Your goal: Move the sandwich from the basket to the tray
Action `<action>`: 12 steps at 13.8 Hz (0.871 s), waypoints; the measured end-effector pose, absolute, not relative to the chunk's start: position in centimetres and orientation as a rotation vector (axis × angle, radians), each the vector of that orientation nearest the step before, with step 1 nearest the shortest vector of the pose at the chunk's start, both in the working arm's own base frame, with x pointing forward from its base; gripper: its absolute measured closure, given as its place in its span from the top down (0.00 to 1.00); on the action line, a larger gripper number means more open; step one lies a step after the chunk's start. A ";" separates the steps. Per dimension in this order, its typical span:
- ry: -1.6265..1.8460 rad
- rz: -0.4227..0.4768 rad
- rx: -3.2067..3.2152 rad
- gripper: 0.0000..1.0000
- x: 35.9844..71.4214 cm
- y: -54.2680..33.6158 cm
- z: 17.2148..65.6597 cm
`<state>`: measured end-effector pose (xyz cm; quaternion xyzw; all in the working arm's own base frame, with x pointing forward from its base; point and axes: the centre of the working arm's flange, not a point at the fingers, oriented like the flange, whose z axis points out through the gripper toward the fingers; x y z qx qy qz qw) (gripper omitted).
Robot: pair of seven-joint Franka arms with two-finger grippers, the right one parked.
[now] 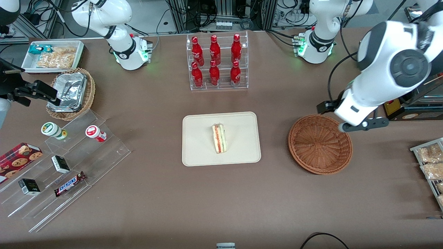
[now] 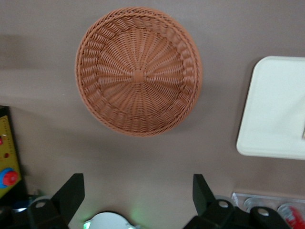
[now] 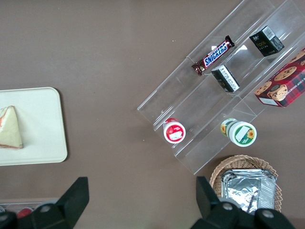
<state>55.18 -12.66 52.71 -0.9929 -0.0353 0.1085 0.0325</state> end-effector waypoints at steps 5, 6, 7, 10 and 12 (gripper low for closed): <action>0.045 0.359 -3.074 1.00 54.2 -8.0 55.4; 0.065 0.348 -3.081 1.00 54.3 -6.8 56.0; 0.076 0.335 -3.087 1.00 54.4 -5.7 56.5; 0.058 0.288 -3.099 1.00 54.4 -3.4 58.0; 0.045 0.244 -3.105 1.00 54.4 -3.0 59.4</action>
